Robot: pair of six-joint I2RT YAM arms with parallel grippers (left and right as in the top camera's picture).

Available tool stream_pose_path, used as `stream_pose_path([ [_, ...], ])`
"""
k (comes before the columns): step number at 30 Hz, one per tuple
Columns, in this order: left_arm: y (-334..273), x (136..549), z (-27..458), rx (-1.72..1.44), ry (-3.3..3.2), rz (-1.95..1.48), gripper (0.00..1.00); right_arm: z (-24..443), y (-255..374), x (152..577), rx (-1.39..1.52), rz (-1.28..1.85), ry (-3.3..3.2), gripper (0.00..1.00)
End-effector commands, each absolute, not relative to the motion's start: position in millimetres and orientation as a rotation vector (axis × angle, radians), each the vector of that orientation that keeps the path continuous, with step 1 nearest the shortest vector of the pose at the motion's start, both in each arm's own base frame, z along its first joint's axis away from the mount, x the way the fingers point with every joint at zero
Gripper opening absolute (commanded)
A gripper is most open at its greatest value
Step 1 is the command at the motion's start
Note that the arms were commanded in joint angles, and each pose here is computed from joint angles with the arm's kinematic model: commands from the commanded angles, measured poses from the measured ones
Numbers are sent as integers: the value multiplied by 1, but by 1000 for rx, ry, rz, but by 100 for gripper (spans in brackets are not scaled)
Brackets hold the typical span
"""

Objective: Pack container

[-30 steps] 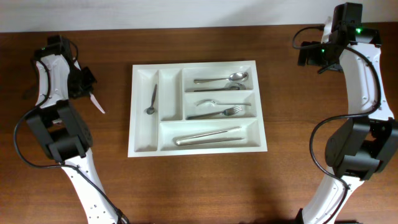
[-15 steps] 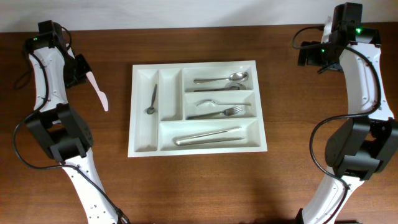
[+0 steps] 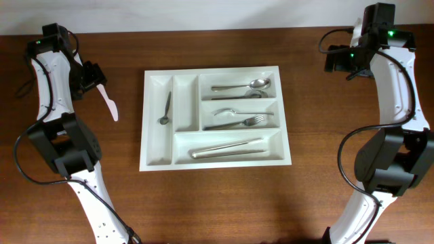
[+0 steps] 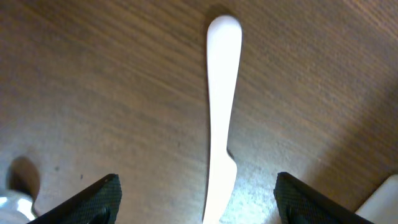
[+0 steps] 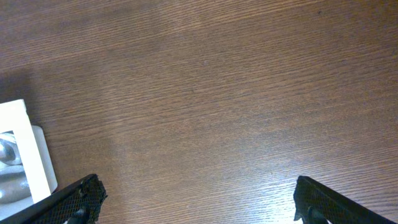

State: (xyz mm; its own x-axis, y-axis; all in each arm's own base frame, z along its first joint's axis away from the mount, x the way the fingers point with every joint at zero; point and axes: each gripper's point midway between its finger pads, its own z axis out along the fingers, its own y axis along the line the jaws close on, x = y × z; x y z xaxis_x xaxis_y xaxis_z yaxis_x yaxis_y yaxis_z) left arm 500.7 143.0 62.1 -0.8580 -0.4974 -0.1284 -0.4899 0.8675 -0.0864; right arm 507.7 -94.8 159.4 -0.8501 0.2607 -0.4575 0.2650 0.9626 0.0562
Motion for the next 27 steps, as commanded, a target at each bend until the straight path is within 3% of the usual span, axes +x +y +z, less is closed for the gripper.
stream_pose_path([
  [1, 143, 501, 119, -718, 2804, -66, 81, 167, -96, 506, 387, -13, 2619, 99],
  [11, 119, 476, 138, -701, 2881, -79, 80, 167, -96, 506, 387, -13, 2619, 99],
  [20, 38, 478, 198, -428, 2824, -103, 80, 167, -96, 506, 387, -13, 2619, 99],
  [27, -12, 477, 201, -264, 2846, -90, 81, 167, -96, 506, 387, -13, 2619, 99],
])
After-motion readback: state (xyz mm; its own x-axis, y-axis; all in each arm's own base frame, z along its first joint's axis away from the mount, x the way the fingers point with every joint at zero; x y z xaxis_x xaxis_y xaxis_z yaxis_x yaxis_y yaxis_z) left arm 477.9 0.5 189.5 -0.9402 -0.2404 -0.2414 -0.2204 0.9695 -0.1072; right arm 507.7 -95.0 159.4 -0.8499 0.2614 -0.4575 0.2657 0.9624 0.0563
